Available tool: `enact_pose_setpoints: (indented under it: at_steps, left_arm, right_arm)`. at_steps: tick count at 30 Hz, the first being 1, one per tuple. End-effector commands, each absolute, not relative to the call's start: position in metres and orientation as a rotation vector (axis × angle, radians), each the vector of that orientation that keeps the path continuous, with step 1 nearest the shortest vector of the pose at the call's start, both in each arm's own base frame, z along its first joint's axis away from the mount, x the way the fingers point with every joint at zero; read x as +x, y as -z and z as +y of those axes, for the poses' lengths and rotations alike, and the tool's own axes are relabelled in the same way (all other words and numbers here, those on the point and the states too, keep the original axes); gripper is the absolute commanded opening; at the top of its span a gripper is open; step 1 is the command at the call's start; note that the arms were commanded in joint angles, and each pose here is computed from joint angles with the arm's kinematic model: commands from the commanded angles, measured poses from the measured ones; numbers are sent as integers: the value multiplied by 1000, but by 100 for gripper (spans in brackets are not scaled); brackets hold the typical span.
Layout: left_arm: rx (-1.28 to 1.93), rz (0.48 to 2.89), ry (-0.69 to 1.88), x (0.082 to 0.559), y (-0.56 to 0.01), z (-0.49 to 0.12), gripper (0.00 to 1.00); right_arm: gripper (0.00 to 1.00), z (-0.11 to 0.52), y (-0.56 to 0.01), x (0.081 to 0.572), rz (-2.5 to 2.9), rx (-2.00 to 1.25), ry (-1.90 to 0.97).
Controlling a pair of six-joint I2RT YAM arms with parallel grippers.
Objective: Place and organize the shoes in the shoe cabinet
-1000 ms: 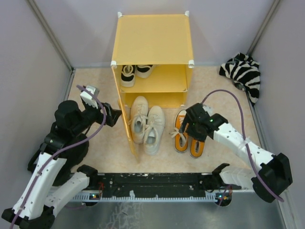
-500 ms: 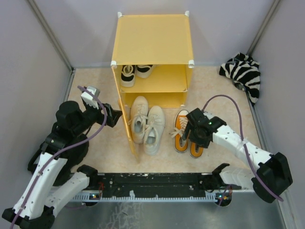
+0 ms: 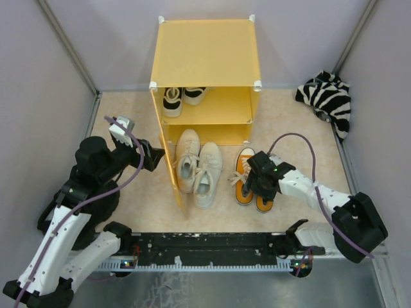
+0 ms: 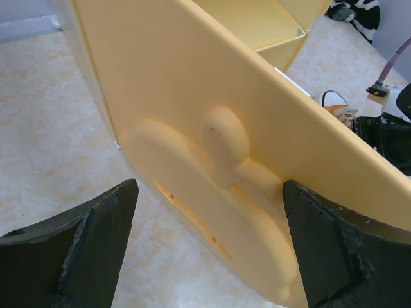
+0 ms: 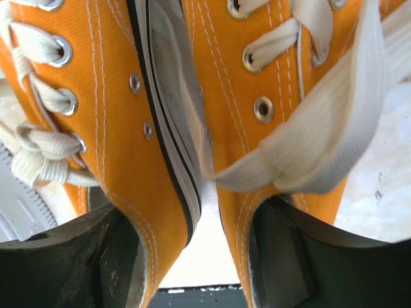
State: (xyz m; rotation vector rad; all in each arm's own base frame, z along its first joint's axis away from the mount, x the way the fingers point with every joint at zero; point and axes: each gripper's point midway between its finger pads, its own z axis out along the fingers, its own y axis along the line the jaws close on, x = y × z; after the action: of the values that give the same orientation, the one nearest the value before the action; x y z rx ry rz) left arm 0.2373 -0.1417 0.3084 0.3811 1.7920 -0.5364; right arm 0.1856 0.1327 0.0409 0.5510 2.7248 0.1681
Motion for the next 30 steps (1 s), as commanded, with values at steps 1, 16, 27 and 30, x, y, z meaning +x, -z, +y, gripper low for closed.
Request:
enact_pose_setpoints:
  at_steps: [1,16,27,30]
  left_arm:
    - [392,1801,540,238,-303,-144,99]
    - [392,1790,550,237,-307,-145,99]
    - [392,1738,553,236,-330,-145,99]
    - [388,1737,550,235,-333,-143,99]
  right_arm:
    - [64,134,-26,195,2689,535,-134]
    - [0,124,-65,178,2601,403,-19]
    - [0,173,-183,159,2633,112,-469]
    - [0,195,-210,156,2615,11,-627]
